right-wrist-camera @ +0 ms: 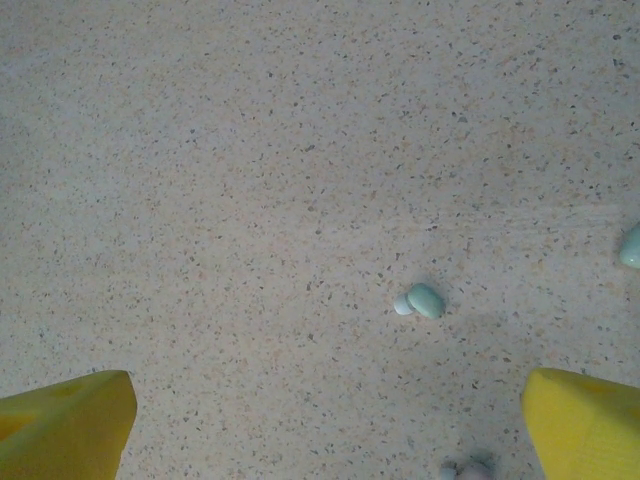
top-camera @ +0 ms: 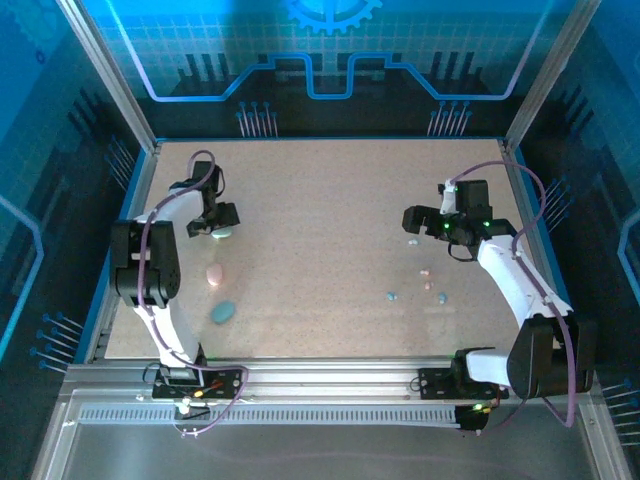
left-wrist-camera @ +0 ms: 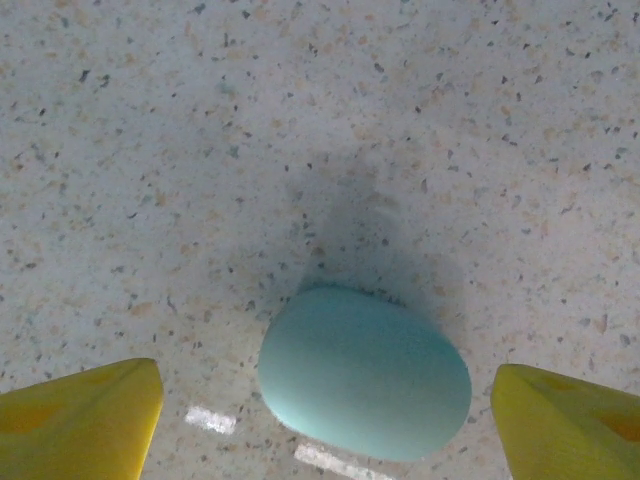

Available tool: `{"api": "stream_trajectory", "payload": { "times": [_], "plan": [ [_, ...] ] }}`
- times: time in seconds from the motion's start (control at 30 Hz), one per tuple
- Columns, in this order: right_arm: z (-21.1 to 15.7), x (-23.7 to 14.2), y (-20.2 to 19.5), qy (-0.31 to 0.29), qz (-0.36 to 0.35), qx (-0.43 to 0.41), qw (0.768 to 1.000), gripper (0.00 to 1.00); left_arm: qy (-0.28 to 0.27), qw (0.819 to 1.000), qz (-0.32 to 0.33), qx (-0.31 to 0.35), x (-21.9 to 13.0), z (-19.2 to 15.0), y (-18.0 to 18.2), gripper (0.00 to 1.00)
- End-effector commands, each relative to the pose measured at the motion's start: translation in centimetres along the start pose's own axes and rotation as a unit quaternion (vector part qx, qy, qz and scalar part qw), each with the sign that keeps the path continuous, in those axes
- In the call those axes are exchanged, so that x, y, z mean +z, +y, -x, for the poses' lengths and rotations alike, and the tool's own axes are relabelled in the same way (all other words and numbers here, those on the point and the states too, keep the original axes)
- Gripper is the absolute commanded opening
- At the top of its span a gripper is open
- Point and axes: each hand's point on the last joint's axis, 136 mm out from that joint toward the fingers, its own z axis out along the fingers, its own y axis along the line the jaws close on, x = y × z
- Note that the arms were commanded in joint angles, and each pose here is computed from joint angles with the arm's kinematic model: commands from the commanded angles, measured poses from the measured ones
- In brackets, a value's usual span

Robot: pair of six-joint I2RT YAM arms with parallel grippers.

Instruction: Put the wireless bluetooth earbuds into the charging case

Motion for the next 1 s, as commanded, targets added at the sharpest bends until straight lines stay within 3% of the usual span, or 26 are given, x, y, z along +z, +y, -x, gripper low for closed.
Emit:
{"api": "stream_trajectory", "payload": {
  "times": [0.0,0.4,0.7,0.87,0.97],
  "plan": [
    [0.2,0.0,-0.3,0.009,-0.012,0.012,1.0,1.0,0.033,0.999,-0.005,0.018,0.6,-0.6,-0.3,0.85],
    [-0.6,1.0,-0.7,0.038,-0.017,0.013,0.999,1.0,0.075,0.994,0.014,0.08,2.6,-1.8,-2.0,0.78],
    [-0.8,0.6,-0.8,0.037,-0.022,0.01,0.999,1.0,0.075,0.99,0.016,0.115,1.7,-2.0,-3.5,0.64],
    [-1.0,0.5,-0.7,0.035,-0.018,0.013,0.999,1.0,0.066,0.989,-0.016,0.129,-0.5,-3.1,-7.7,0.64],
    [-1.1,0.6,-0.5,0.035,-0.011,0.016,0.999,1.0,0.06,0.986,-0.066,0.14,-2.2,-4.6,-12.4,0.64]
  ]
}}
